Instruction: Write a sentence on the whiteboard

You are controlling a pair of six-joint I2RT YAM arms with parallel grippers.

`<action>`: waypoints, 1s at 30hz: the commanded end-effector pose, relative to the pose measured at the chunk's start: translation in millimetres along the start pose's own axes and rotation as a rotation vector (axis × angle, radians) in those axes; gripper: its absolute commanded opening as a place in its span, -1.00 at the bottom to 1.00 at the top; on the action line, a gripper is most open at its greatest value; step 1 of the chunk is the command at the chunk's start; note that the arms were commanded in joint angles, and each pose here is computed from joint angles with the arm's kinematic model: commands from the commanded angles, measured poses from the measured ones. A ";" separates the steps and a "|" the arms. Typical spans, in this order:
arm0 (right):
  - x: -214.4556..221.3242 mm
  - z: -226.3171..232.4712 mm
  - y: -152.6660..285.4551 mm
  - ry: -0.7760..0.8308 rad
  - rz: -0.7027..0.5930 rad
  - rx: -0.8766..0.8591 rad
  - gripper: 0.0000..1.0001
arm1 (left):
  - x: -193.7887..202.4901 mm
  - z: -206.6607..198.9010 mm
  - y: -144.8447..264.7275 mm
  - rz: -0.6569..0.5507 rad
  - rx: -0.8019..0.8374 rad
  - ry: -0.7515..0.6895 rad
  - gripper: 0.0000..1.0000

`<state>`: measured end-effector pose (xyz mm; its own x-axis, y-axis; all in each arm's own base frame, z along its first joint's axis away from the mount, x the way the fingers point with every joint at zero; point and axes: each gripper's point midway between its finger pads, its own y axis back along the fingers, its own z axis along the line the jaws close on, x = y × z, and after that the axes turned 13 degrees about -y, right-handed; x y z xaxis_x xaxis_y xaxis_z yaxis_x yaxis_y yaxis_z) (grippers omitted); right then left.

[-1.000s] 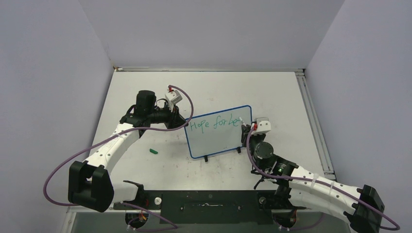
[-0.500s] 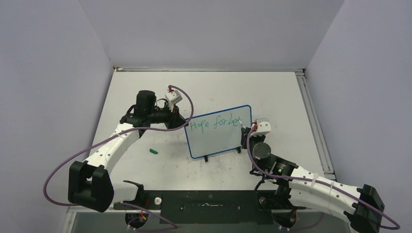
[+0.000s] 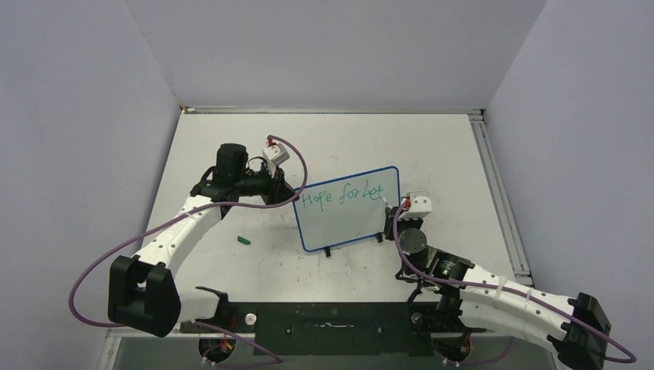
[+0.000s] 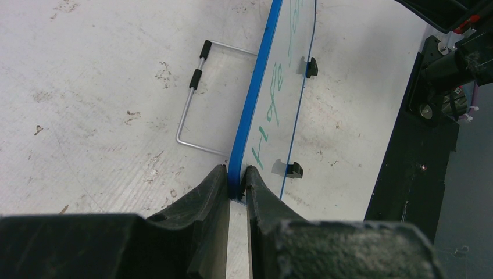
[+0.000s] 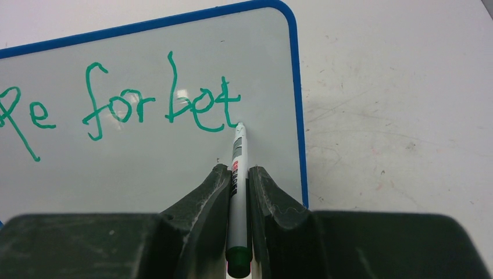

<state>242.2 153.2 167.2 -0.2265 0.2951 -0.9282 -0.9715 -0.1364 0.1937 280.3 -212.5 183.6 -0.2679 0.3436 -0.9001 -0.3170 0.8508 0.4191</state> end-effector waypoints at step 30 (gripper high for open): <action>-31.9 1.0 -5.5 0.021 -0.117 0.021 -0.89 | 12.2 4.8 0.1 0.056 -0.025 0.002 -1.00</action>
<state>251.1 150.5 187.8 -0.1440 0.2601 -0.9548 -0.9861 -0.1186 0.1164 280.1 -212.3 183.2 -0.2700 0.3445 -0.8991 -0.3169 0.8500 0.4209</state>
